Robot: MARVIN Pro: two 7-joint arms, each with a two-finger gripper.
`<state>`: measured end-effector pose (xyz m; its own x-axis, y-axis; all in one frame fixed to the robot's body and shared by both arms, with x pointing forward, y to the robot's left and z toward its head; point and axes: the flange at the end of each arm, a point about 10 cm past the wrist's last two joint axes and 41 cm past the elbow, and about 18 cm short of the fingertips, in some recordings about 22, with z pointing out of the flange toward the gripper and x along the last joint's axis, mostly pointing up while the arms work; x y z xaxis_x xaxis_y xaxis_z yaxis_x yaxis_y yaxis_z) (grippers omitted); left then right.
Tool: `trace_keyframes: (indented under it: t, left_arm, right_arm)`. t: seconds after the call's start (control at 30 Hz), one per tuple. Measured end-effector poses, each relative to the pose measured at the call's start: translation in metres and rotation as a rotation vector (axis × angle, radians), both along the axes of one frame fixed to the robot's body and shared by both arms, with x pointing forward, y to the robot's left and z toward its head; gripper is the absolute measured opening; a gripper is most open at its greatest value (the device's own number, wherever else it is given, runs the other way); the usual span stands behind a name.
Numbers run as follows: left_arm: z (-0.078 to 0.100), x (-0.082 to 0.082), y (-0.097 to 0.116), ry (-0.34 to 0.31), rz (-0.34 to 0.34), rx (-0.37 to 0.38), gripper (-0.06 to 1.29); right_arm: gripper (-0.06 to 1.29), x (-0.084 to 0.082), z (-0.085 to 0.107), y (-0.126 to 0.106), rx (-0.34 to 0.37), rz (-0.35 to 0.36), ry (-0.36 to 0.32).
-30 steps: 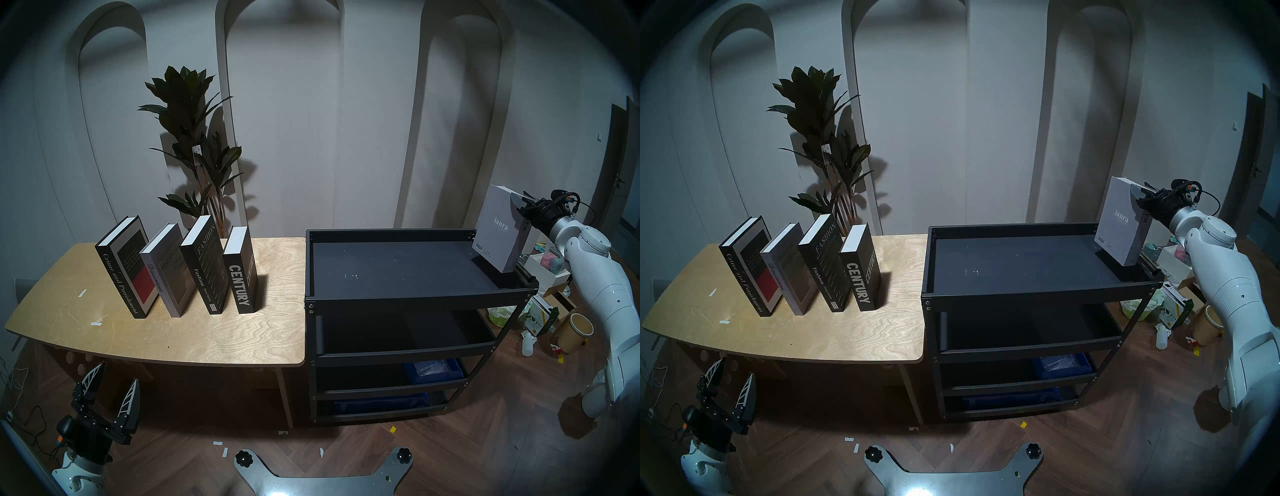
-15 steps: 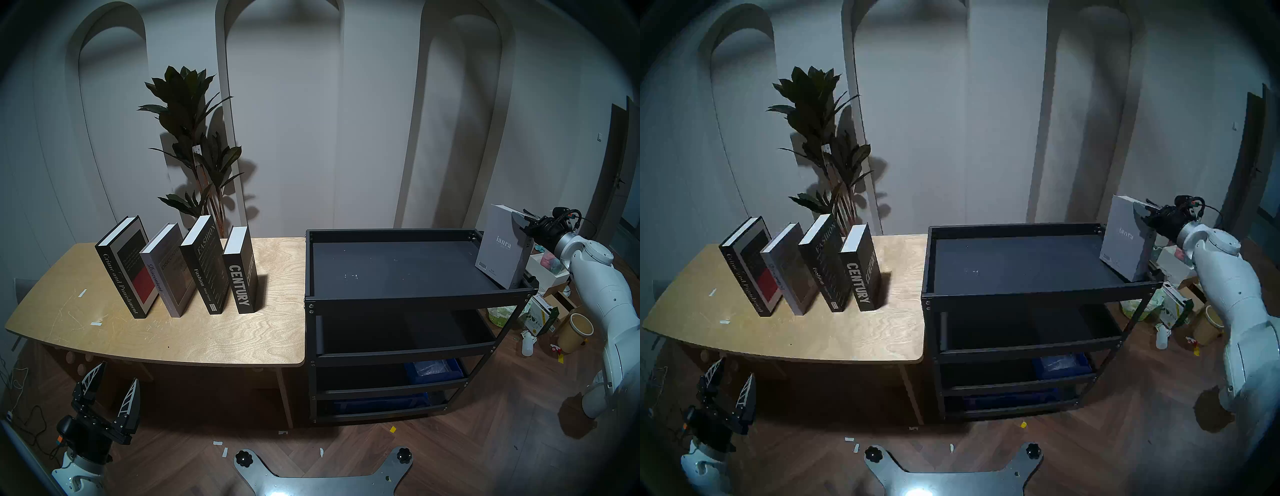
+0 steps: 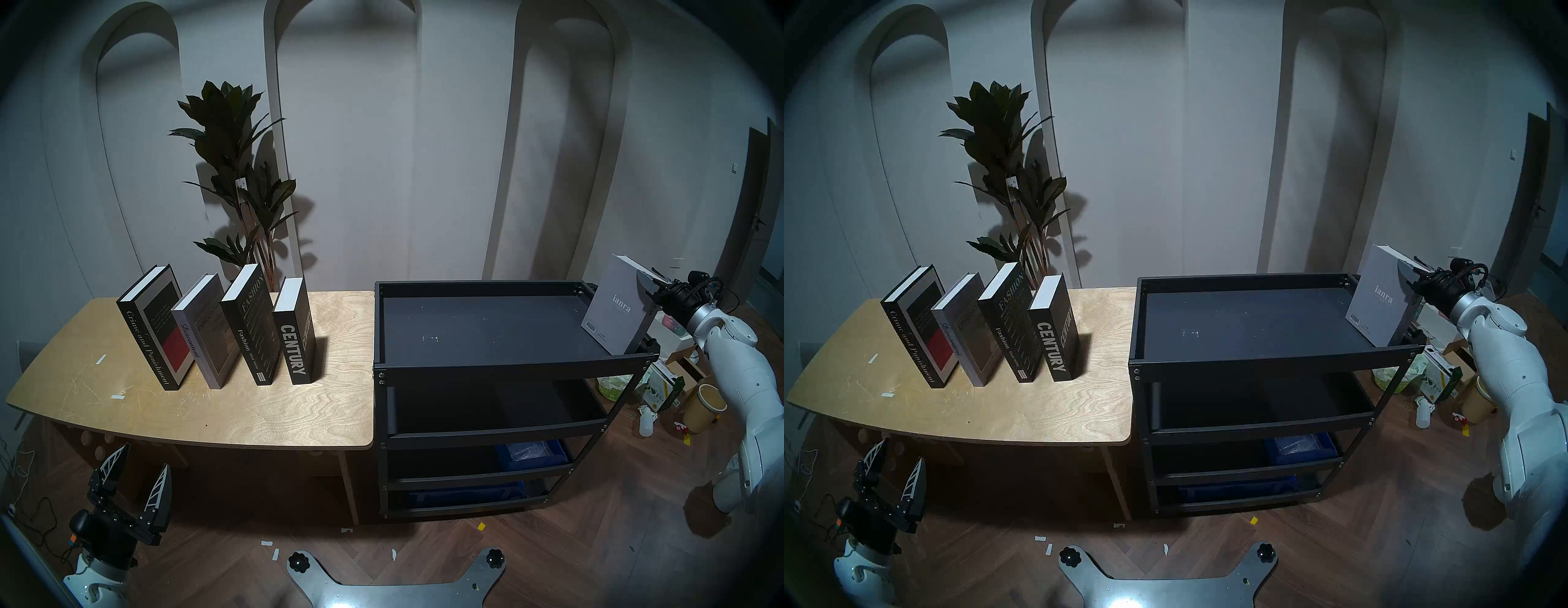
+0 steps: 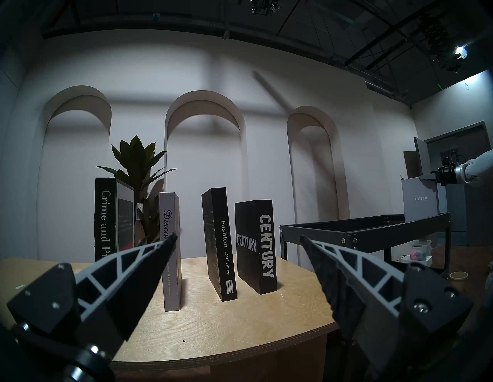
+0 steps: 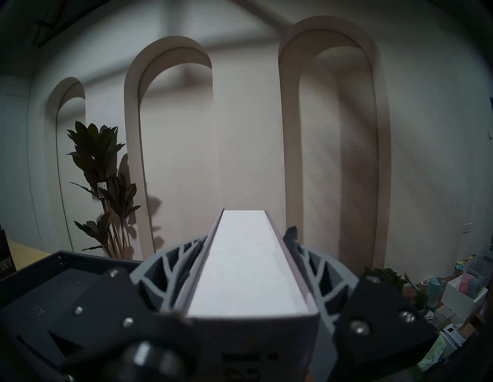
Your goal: Move the books from the display table onto the shelf, standing them upright with spines facing out and tallest at one end
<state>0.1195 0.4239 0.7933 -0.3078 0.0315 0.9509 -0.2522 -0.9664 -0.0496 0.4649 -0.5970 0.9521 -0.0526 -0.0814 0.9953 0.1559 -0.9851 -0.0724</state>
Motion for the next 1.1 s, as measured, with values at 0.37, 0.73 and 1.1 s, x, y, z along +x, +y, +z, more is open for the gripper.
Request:
trace_keyframes:
  t: [0.37,0.73,1.1]
  left_arm:
    - [0.0,0.0,0.0,0.0,0.0,0.0,1.26]
    - [0.0,0.0,0.0,0.0,0.0,0.0,1.26]
    - [0.0,0.0,0.0,0.0,0.0,0.0,1.26]
  right_arm:
    - [0.65,-0.006,-0.015,-0.004,0.002,-0.04,0.021]
    - [1.22,-0.002,-0.017,-0.002,-0.009,-0.051,0.03]
    - [1.22,0.005,0.001,0.011,-0.023,-0.02,-0.017]
